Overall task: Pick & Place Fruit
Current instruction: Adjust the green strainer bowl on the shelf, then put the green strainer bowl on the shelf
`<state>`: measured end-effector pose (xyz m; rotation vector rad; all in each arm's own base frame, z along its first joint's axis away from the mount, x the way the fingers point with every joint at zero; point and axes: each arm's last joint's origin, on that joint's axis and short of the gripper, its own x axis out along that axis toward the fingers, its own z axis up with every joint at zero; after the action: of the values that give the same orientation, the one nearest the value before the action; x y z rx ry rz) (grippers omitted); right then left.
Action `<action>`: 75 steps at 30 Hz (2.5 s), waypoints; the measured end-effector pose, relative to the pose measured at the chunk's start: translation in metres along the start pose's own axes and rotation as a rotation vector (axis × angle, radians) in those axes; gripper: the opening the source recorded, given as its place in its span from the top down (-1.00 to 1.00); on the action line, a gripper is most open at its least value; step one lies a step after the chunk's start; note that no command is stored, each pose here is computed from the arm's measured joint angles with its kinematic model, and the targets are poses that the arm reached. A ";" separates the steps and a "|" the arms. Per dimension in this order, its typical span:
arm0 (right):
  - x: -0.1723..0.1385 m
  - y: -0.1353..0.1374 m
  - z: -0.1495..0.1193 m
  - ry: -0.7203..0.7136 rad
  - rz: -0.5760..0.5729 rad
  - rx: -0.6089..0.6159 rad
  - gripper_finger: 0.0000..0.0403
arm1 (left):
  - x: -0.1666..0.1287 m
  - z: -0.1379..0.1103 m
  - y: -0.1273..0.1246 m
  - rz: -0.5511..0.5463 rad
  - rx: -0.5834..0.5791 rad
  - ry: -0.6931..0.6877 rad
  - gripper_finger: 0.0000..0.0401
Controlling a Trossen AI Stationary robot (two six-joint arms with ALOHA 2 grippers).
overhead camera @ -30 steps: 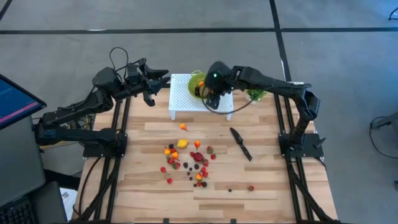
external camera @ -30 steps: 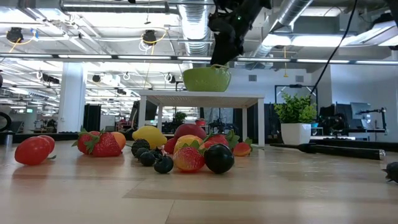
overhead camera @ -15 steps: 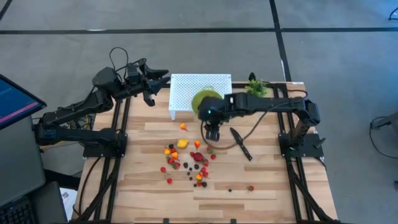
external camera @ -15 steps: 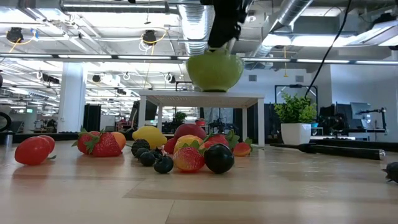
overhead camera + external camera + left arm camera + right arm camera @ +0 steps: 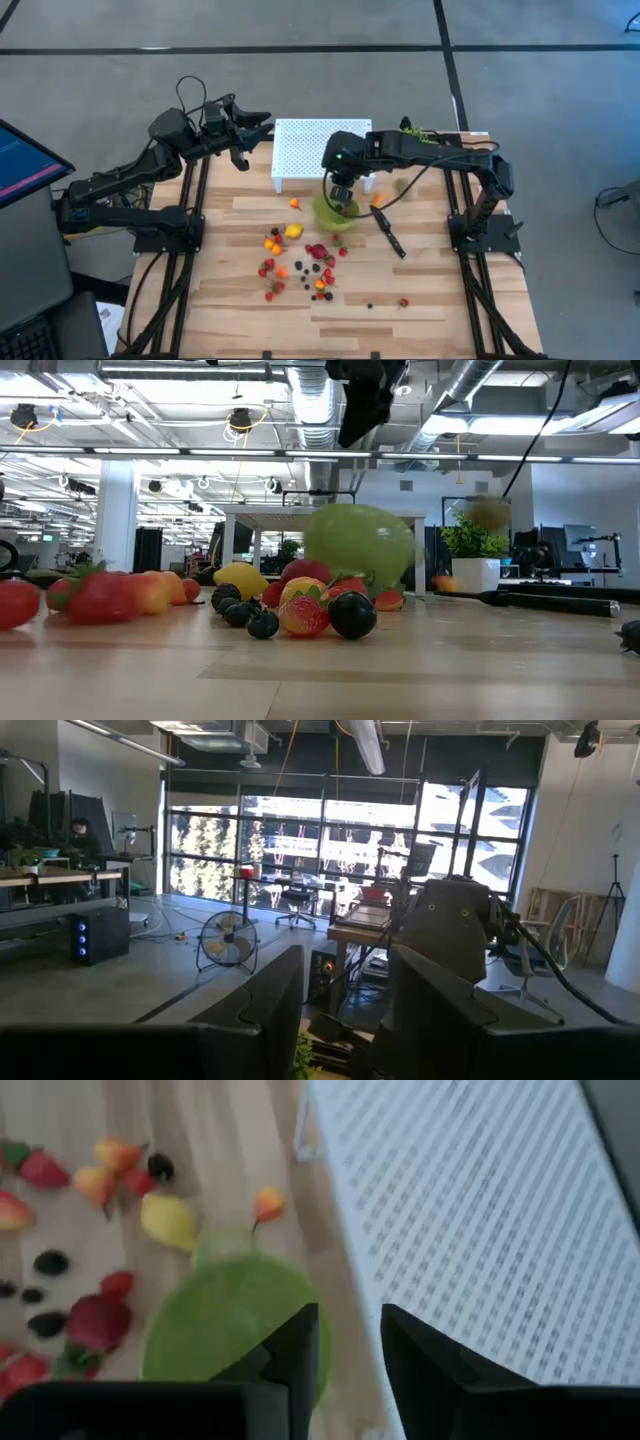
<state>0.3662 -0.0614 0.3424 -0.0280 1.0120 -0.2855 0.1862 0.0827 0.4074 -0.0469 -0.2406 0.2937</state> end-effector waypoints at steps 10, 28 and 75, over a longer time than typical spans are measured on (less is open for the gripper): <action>-0.008 0.026 -0.017 0.158 0.035 0.001 0.65 | 0.000 0.000 0.000 0.000 0.000 -0.001 0.29; -0.030 0.113 -0.036 0.191 0.051 -0.036 0.71 | 0.000 0.000 0.000 0.000 0.000 -0.001 0.29; 0.088 0.141 -0.040 0.231 0.250 -0.489 0.11 | 0.000 0.000 0.000 0.000 0.000 0.000 0.29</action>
<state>0.4075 0.0569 0.2263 -0.3151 1.2826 0.1963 0.1862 0.0827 0.4075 -0.0469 -0.2409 0.2939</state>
